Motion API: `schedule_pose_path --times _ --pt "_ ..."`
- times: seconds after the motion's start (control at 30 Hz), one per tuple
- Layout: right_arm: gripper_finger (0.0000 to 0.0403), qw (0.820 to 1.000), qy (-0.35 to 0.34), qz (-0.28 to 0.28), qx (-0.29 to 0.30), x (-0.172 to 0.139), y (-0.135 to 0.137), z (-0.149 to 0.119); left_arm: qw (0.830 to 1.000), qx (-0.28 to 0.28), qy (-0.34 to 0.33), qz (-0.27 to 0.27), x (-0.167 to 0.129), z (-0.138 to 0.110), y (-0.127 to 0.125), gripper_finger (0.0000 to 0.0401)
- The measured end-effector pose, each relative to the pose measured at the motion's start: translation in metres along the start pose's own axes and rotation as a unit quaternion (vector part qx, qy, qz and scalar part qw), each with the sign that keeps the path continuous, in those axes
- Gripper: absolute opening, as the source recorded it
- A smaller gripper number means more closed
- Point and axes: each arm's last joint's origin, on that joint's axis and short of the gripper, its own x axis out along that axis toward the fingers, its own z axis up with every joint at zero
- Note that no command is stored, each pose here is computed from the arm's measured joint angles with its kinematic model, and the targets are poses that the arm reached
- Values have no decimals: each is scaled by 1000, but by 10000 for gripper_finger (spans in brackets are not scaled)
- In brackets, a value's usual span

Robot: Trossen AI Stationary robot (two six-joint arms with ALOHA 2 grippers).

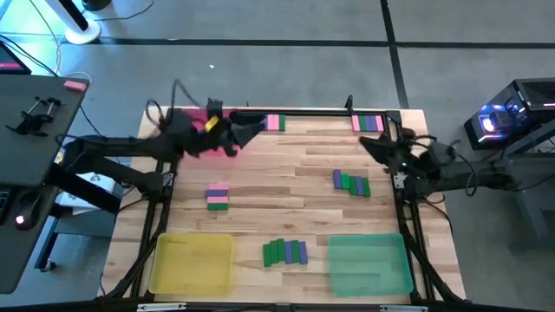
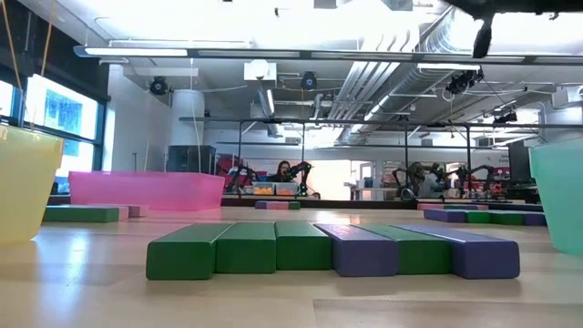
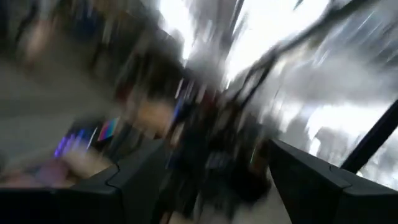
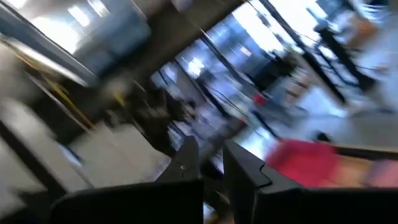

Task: Sort blocks
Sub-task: Put the violet block into the pink bin

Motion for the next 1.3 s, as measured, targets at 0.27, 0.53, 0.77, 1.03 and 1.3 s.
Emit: schedule_pose_path --times 0.27,0.53,0.77,1.03,1.3 --pt "36 990 73 -89 -80 54 17 14 955 25 264 134 -28 4 15 268" --pt "66 986 58 -111 -107 86 32 28 929 137 314 143 -84 -6 -4 268" --pt "71 984 50 -145 -89 101 32 25 907 119 339 219 -121 -60 32 268" --pt "71 983 61 -162 -60 111 27 14 796 150 557 181 -91 -122 66 268" --pt "71 983 72 -154 -73 112 27 12 672 196 673 236 -64 -172 104 269"
